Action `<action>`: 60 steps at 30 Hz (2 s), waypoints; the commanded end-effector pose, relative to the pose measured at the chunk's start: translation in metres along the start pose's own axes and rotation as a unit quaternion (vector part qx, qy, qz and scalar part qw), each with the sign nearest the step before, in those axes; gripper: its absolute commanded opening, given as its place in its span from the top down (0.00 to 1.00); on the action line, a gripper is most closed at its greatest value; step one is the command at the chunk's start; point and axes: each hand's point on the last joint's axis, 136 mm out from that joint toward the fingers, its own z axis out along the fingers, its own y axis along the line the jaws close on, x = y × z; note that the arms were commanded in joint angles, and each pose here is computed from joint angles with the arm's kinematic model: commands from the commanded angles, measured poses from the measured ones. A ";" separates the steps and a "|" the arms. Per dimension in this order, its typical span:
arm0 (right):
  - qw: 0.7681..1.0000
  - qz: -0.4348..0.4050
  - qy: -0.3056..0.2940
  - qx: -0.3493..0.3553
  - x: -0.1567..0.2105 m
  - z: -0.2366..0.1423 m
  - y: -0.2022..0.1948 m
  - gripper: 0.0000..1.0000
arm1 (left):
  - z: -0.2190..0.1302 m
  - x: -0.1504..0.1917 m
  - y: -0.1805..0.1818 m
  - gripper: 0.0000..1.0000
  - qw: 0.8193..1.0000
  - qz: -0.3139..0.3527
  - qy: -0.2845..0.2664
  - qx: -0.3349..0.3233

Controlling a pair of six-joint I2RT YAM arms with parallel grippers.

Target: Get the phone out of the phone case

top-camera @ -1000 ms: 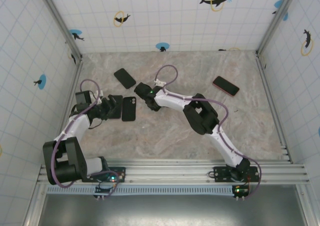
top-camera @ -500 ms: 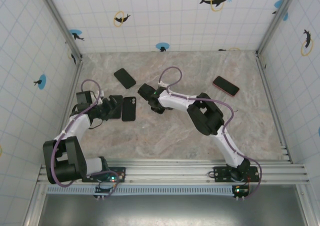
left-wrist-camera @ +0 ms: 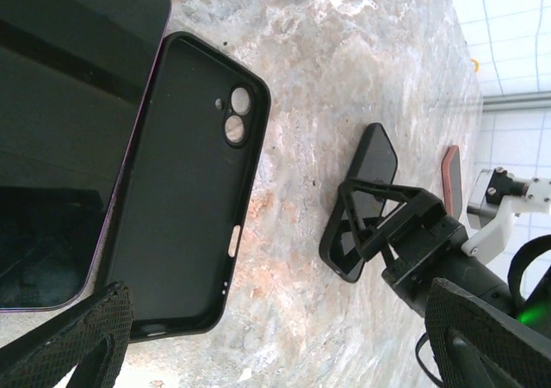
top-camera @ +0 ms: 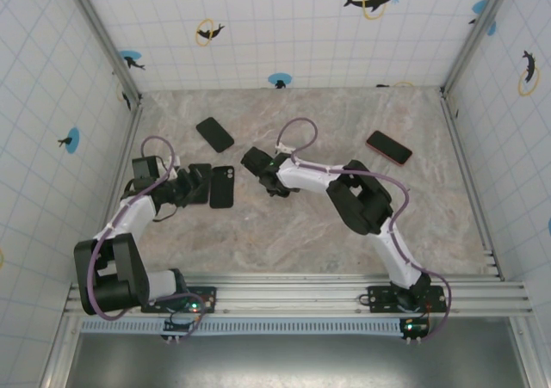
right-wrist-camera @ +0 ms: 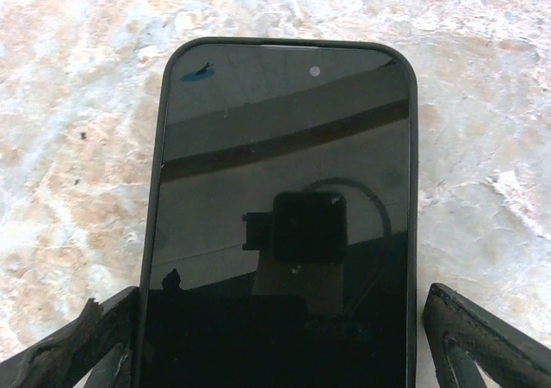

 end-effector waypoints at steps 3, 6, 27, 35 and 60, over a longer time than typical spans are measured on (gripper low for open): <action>0.998 -0.002 0.064 0.025 0.031 0.026 -0.028 0.15 | 0.001 0.000 -0.006 0.10 1.000 0.013 0.009 0.010; 0.998 0.008 0.063 0.011 0.027 0.026 -0.031 0.17 | 0.001 0.000 -0.006 0.10 1.000 0.014 0.009 0.010; 0.985 -0.051 -0.012 -0.164 -0.004 -0.015 -0.017 0.35 | 0.004 -0.004 -0.022 0.12 1.000 0.021 0.008 0.018; 0.964 -0.040 -0.026 -0.261 -0.011 -0.035 -0.017 0.38 | 0.012 -0.001 -0.038 0.12 0.999 0.041 0.013 0.027; 0.868 -0.020 -0.075 -0.491 -0.023 -0.112 -0.007 0.42 | 0.093 0.037 -0.119 0.18 0.989 0.139 0.054 0.022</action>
